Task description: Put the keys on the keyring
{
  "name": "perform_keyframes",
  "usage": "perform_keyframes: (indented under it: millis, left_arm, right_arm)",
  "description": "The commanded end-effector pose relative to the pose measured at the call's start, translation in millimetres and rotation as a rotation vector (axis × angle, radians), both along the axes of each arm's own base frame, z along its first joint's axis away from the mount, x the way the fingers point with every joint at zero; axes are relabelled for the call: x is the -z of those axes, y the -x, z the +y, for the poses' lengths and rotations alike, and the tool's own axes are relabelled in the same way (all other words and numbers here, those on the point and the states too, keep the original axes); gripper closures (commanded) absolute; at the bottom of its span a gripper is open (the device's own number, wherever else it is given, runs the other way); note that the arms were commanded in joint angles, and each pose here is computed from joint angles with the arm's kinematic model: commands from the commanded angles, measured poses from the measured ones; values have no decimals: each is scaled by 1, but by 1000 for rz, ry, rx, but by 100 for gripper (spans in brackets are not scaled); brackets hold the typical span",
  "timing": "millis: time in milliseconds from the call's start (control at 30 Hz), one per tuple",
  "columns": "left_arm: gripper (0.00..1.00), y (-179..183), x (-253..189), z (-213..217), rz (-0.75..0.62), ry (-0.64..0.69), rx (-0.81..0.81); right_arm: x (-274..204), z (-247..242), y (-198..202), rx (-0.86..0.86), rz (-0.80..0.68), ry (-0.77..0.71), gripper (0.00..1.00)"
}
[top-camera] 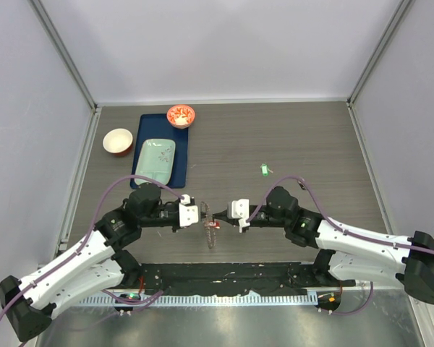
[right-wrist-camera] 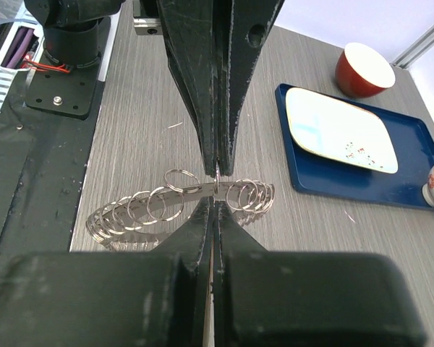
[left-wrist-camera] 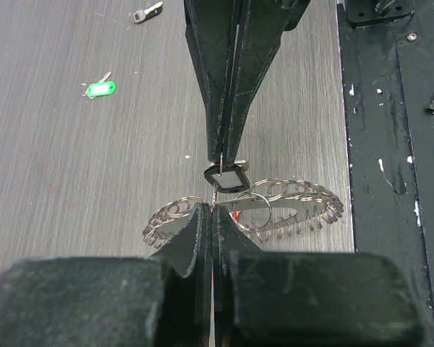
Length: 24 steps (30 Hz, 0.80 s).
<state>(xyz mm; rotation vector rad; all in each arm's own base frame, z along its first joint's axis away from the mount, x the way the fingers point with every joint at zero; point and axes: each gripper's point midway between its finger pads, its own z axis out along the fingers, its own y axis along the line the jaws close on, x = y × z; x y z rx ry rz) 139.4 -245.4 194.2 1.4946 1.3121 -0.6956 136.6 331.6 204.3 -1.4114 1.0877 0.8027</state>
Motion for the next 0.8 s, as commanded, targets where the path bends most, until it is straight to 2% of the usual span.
perform_keyframes:
  millis: [0,767]
  left_arm:
    - [100,-2,-21,-10,-36,71,23]
    - [100,-3,-17,-12,-23,63,25]
  right_arm:
    - [-22,7,-9,39,-84,-30,99]
    - [-18,9,-6,39,-106,-14,99]
